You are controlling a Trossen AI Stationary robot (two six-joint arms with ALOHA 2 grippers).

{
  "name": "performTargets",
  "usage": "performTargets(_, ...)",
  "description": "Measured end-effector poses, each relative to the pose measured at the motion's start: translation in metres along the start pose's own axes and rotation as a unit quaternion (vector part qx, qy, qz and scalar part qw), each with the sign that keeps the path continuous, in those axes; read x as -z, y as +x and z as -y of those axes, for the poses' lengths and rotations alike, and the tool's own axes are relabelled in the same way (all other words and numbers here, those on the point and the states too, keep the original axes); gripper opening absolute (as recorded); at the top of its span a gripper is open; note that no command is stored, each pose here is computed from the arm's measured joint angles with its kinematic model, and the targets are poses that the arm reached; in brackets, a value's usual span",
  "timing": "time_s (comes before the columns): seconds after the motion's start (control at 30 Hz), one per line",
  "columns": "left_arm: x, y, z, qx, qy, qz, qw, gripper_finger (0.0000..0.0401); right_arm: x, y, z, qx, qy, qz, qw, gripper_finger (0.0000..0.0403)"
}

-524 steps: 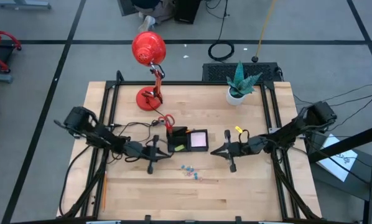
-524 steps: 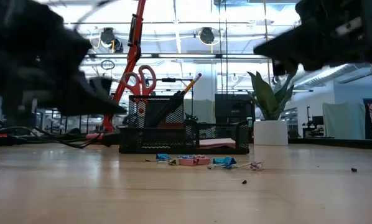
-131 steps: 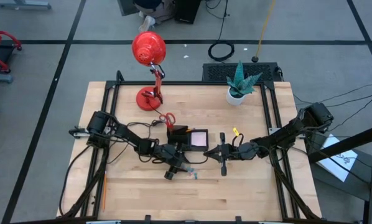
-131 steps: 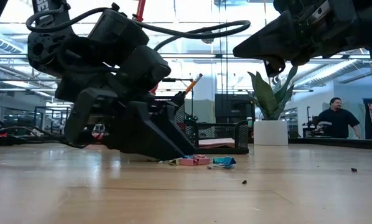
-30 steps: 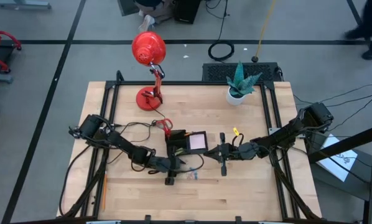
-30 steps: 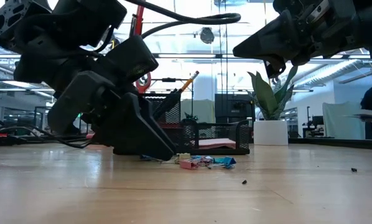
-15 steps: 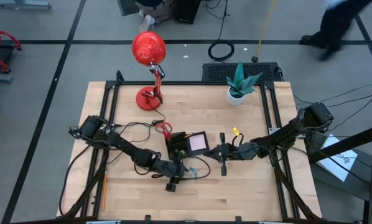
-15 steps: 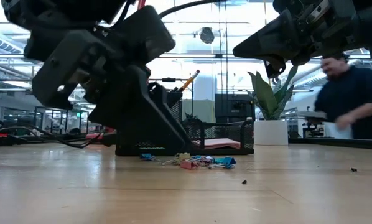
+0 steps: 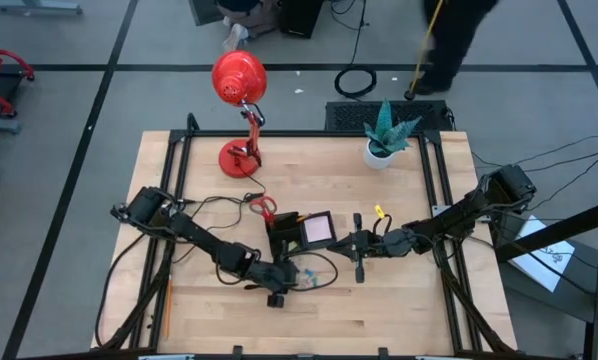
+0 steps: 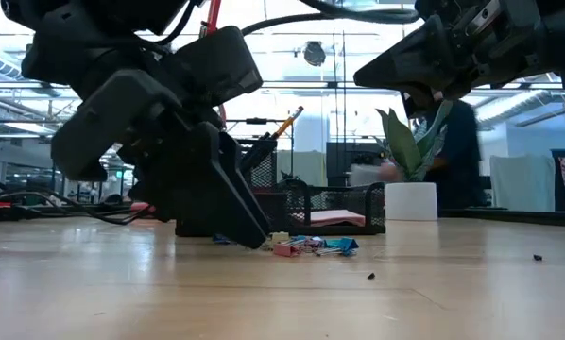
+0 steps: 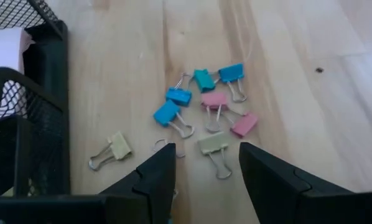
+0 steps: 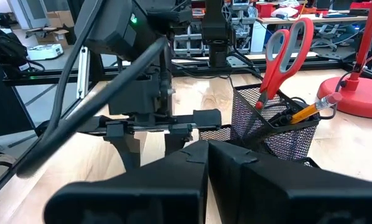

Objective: Pick and place office supplies into organizer
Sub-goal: Put the green binder clip into the black desk organizer

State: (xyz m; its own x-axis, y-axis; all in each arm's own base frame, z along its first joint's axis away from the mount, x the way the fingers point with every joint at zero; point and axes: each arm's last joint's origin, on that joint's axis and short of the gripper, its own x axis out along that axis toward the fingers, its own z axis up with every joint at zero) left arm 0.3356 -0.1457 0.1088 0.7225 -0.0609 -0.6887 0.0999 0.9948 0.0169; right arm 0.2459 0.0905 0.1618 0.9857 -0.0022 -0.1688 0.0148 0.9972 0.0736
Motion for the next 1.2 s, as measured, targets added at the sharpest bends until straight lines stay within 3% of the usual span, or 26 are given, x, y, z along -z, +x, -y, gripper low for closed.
performTargets(0.9, 0.008, 0.012, 0.0, 0.001, -0.002, -0.01, 1.0, 0.0183, 0.0, 0.0, 0.0, 0.0, 0.002, 0.0, 1.0, 0.0004)
performTargets(1.0, 0.009, 0.012, 0.0, 0.003, 0.0, -0.016, 1.0, 0.0166, 0.0, 0.0, 0.0, 0.0, 0.002, 0.0, 1.0, 0.0004)
performTargets(1.2, 0.01, 0.012, 0.0, 0.014, 0.01, -0.016, 1.0, 0.0086, 0.0, 0.0, 0.0, 0.0, 0.002, 0.0, 1.0, 0.0004)
